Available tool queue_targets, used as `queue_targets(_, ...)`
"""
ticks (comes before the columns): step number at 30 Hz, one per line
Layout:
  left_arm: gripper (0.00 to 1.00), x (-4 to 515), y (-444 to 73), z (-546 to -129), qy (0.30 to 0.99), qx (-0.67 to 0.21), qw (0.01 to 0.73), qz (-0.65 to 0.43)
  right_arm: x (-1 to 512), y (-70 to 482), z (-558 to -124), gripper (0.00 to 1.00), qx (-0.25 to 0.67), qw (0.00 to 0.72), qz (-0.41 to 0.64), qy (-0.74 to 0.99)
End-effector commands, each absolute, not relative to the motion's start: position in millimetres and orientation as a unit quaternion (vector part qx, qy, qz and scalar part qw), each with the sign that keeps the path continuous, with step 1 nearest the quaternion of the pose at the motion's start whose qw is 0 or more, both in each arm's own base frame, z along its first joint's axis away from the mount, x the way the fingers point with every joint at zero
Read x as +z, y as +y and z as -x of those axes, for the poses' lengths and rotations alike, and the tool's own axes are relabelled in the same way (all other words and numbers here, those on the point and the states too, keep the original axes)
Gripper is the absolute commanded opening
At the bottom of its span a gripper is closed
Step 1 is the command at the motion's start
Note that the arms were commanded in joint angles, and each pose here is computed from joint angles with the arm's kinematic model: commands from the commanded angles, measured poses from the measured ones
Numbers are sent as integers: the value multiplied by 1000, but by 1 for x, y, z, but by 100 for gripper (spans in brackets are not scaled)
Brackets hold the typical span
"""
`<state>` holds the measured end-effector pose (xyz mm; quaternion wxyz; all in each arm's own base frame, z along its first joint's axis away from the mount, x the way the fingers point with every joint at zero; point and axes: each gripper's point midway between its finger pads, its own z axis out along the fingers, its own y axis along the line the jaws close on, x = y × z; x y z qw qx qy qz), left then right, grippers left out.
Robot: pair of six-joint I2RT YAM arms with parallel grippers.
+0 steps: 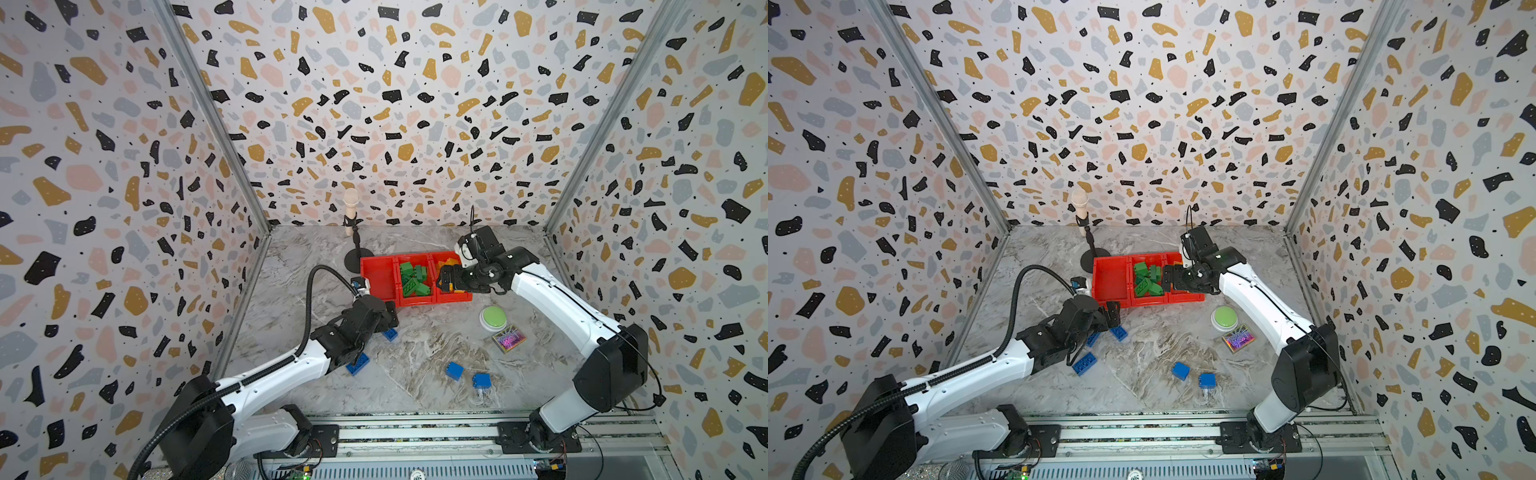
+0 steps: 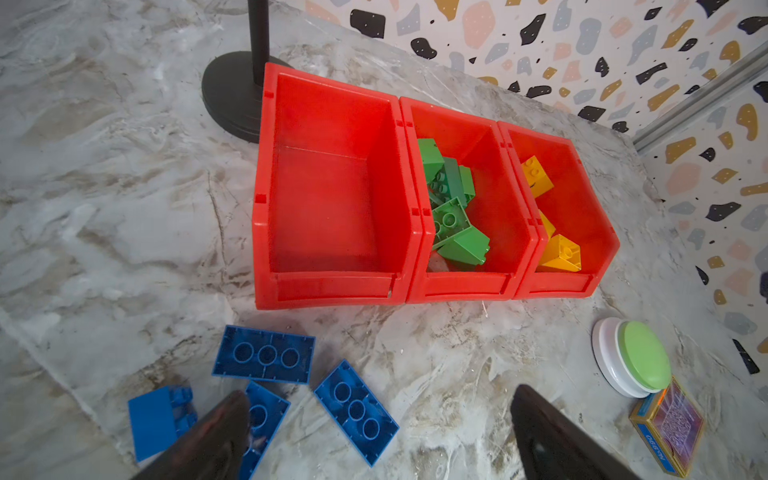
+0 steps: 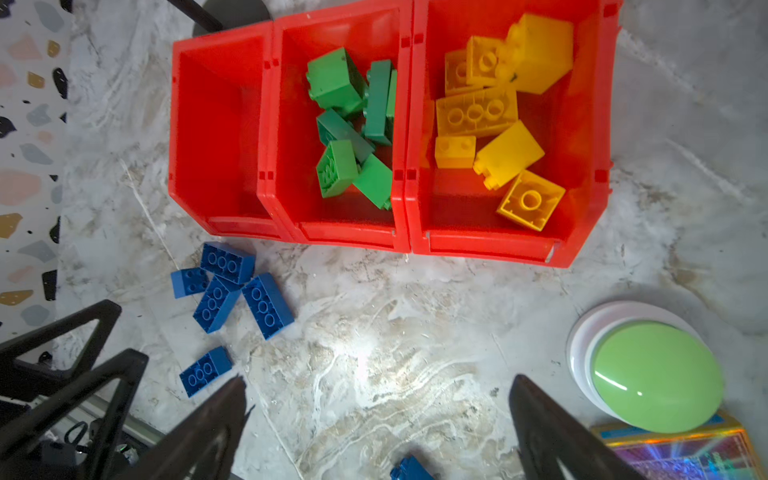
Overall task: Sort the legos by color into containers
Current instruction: 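Lower the left gripper onto the small blue brick and grasp it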
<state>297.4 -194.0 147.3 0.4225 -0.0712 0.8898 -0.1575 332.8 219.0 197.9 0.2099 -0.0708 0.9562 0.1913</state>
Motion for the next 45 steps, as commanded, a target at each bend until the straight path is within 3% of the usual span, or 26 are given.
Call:
queue_targets(1, 100, 137, -181, -298, 899, -117, 409, 103, 215, 211, -327, 99, 194, 241, 67, 949)
queue_targets(9, 100, 100, -149, -281, 928, -19, 356, 111, 210, 200, -324, 99, 202, 235, 76, 948)
queue_targets(18, 98, 82, -104, -280, 921, 5, 346, 179, 208, 191, -327, 99, 211, 232, 77, 947)
queue_targets(32, 77, 54, -92, -291, 937, 31, 306, 168, 212, 181, -325, 99, 212, 232, 65, 947)
queue_targets(42, 69, 39, -81, -298, 945, 45, 283, 159, 209, 181, -323, 99, 219, 227, 50, 948)
queue_targets(45, 60, 35, -77, -300, 946, 48, 278, 158, 210, 181, -323, 99, 222, 228, 45, 947)
